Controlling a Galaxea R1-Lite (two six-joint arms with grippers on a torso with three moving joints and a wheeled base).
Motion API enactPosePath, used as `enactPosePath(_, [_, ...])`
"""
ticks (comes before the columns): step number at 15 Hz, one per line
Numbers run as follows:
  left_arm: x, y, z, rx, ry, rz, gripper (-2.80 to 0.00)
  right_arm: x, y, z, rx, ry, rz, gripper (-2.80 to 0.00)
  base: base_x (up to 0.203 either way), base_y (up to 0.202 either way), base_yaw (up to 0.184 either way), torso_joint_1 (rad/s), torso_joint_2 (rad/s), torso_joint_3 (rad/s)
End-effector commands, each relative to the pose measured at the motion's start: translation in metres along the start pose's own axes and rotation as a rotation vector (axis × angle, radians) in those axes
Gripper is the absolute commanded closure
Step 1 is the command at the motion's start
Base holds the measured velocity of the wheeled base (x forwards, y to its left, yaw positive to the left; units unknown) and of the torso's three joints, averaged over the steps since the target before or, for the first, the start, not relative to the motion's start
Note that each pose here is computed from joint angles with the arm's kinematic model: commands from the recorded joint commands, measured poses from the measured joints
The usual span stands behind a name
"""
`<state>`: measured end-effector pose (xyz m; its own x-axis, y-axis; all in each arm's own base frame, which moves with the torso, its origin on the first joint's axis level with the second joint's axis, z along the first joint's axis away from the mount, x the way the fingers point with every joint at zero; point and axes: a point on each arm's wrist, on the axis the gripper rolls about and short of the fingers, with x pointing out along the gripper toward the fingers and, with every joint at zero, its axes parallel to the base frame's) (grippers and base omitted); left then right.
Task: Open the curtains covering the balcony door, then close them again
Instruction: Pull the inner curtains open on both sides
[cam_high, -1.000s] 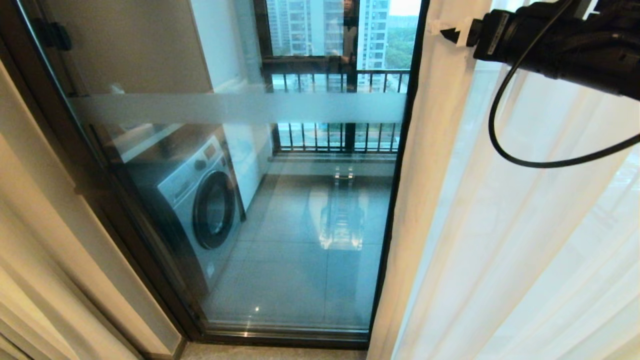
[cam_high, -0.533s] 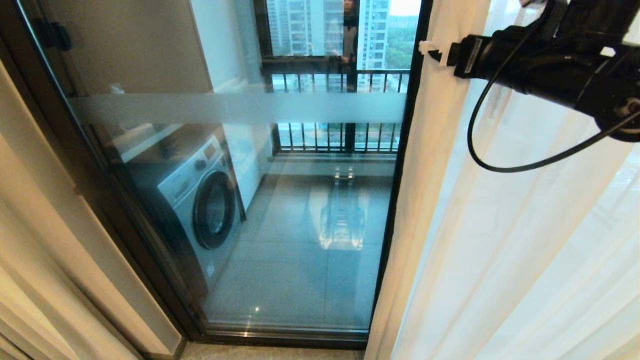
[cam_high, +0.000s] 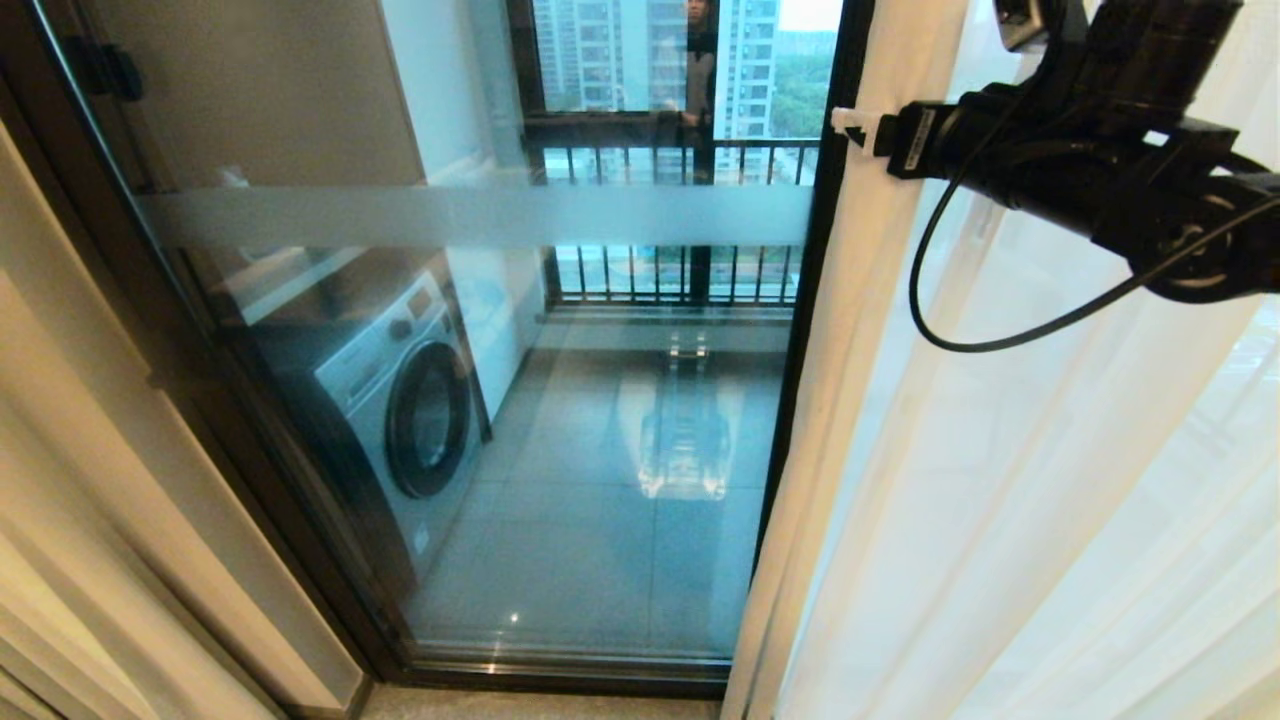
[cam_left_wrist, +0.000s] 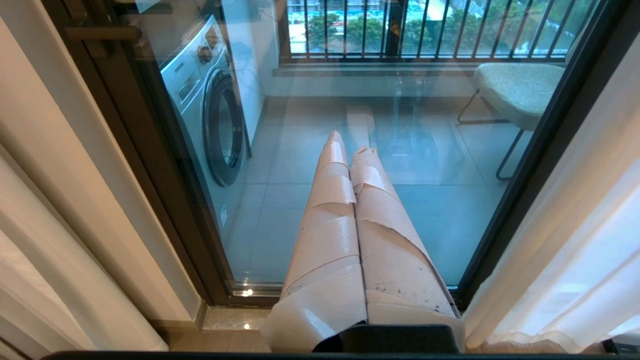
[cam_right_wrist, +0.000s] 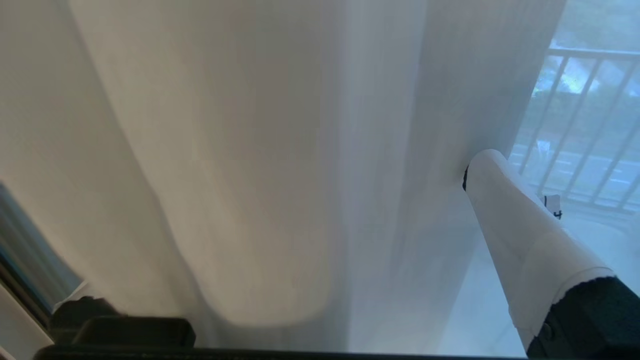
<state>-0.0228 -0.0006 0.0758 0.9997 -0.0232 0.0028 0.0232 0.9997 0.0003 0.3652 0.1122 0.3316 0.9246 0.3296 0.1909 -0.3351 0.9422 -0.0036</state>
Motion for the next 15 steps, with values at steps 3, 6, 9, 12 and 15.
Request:
enactPosePath(3, [0.000, 0.000, 0.000, 0.000, -0.001, 0.000, 0.00, 0.002, 0.000, -0.003, -0.002, 0.005, -0.001, 0.00, 0.000, 0.000, 0.000, 0.000, 0.00, 0.000])
enactPosePath(6, [0.000, 0.000, 0.000, 0.000, -0.002, 0.000, 0.00, 0.000, -0.002, 0.000, -0.009, -0.001, -0.006, 0.00, 0.000, 0.000, 0.000, 0.000, 0.00, 0.000])
enactPosePath(9, [0.000, 0.000, 0.000, 0.000, -0.001, 0.000, 0.00, -0.003, -0.006, 0.005, -0.014, -0.016, -0.018, 0.00, 0.000, 0.000, 0.000, 0.000, 0.00, 0.000])
enactPosePath(12, [0.000, 0.000, 0.000, 0.000, -0.002, 0.000, 0.00, -0.005, -0.011, 0.012, -0.017, -0.078, -0.029, 0.00, 0.000, 0.000, 0.000, 0.000, 0.00, 0.000])
enactPosePath(15, [0.000, 0.000, 0.000, 0.000, -0.002, 0.000, 0.00, -0.010, -0.013, 0.022, -0.020, -0.118, -0.036, 0.00, 0.000, 0.000, 0.000, 0.000, 0.00, 0.000])
